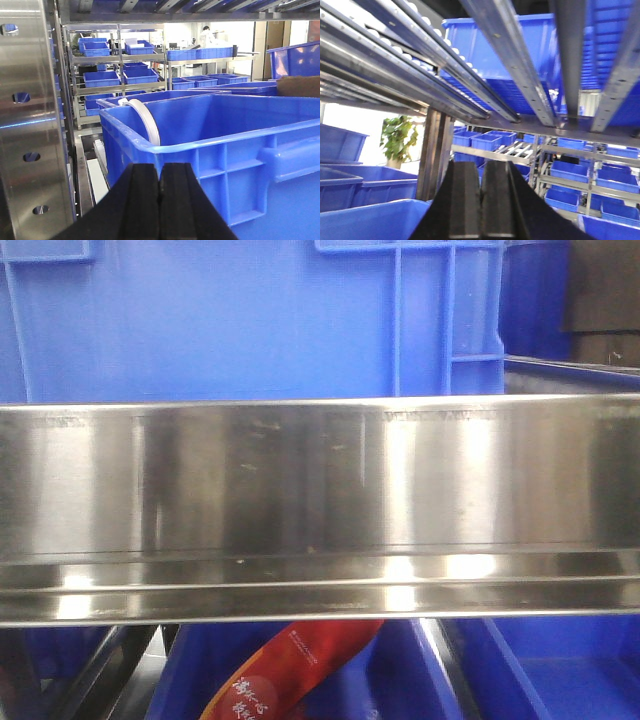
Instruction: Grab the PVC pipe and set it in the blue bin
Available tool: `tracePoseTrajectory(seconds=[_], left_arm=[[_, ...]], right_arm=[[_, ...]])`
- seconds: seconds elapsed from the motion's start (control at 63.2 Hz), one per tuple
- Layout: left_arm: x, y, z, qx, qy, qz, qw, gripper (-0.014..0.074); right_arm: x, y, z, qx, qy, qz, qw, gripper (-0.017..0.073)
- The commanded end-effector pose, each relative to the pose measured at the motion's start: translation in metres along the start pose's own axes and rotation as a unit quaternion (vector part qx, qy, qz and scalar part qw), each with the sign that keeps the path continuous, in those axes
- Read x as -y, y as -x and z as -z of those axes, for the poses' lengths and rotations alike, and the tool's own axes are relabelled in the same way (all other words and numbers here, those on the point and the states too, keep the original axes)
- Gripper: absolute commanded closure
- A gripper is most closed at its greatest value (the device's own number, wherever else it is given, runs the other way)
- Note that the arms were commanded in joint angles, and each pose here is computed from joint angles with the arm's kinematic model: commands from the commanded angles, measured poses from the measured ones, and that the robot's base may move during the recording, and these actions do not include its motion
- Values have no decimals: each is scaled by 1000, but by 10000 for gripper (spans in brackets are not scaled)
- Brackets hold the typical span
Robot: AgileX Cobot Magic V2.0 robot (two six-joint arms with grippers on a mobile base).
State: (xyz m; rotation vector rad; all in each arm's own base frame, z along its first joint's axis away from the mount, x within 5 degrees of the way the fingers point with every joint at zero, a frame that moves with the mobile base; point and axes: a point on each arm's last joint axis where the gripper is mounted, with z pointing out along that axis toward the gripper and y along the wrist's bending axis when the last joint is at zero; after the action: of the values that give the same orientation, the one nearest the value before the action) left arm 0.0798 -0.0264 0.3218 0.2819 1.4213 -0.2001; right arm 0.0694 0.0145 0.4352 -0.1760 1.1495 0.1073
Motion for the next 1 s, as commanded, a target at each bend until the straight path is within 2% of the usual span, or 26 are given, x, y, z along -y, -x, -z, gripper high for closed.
tracePoseTrajectory(seconds=[0.0,0.127,0.507,0.982], left_arm=[[-1,4,1,10,3,5,1000,704],[-1,4,1,10,3,5,1000,704],[0,3,1,7,-2,-1,1000,704],[0,3,1,7,-2,-1,1000,704]], right_arm=[[3,-7,9,2,-18,-13,1000,722],[2,-26,14,-19,-23,-28,999,722],[-2,-69,17,-81,-22,-24,996,722],[-4,-79,18,-96,-15,-23,995,722]])
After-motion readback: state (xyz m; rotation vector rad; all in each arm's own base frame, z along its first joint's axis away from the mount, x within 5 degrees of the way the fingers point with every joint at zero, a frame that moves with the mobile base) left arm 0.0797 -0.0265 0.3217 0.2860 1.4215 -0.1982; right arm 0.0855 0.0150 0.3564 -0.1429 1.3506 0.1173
